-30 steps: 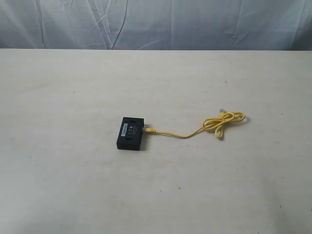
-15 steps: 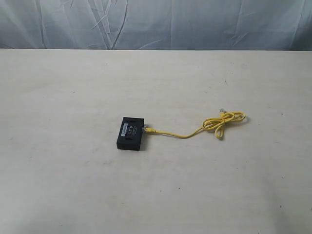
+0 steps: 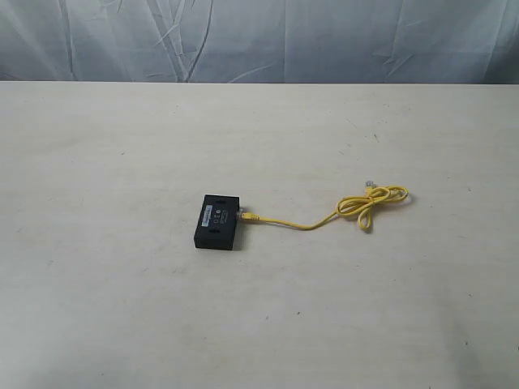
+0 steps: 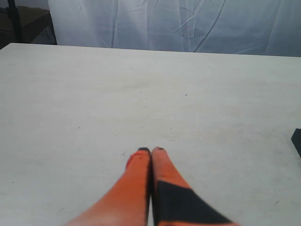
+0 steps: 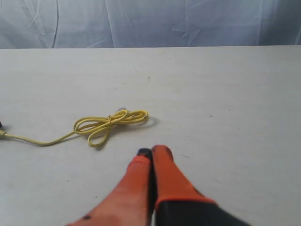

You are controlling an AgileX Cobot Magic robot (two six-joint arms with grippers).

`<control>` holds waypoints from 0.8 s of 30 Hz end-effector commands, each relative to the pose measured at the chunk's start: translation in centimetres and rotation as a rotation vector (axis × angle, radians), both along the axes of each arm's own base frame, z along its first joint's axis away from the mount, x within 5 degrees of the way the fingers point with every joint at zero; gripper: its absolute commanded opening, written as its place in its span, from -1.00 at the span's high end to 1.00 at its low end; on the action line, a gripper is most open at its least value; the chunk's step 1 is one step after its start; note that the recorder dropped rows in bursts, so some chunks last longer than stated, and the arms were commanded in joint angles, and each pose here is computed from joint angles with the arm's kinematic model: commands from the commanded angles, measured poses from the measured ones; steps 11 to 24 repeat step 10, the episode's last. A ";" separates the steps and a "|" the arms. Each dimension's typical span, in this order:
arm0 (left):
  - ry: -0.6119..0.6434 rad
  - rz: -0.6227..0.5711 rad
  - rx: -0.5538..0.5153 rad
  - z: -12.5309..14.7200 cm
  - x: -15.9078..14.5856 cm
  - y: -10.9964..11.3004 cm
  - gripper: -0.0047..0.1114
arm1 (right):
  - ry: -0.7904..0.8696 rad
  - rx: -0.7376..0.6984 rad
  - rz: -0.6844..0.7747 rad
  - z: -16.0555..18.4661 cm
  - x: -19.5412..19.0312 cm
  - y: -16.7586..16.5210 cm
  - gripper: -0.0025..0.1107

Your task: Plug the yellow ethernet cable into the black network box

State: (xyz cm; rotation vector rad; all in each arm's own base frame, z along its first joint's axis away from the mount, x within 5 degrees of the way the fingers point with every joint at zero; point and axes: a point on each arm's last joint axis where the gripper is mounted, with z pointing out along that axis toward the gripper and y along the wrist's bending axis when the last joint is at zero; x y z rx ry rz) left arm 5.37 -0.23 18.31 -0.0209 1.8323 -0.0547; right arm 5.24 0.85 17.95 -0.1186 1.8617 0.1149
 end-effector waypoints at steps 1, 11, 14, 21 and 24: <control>-0.014 -0.006 -0.004 0.0 0.0 0.0 0.92 | -0.021 -0.003 -0.006 0.1 0.0 0.0 0.96; -0.014 -0.006 0.000 0.0 0.0 0.0 0.92 | -0.017 -0.003 -0.005 0.1 0.0 0.0 0.96; -0.014 -0.006 0.000 0.0 0.0 0.0 0.92 | -0.017 -0.003 -0.005 0.1 0.0 0.0 0.96; -0.014 -0.006 0.000 0.0 0.0 0.0 0.92 | -0.017 -0.003 -0.005 0.1 0.0 0.0 0.96; -0.014 -0.006 0.000 0.0 0.0 0.0 0.92 | -0.017 -0.003 -0.005 0.1 0.0 0.0 0.96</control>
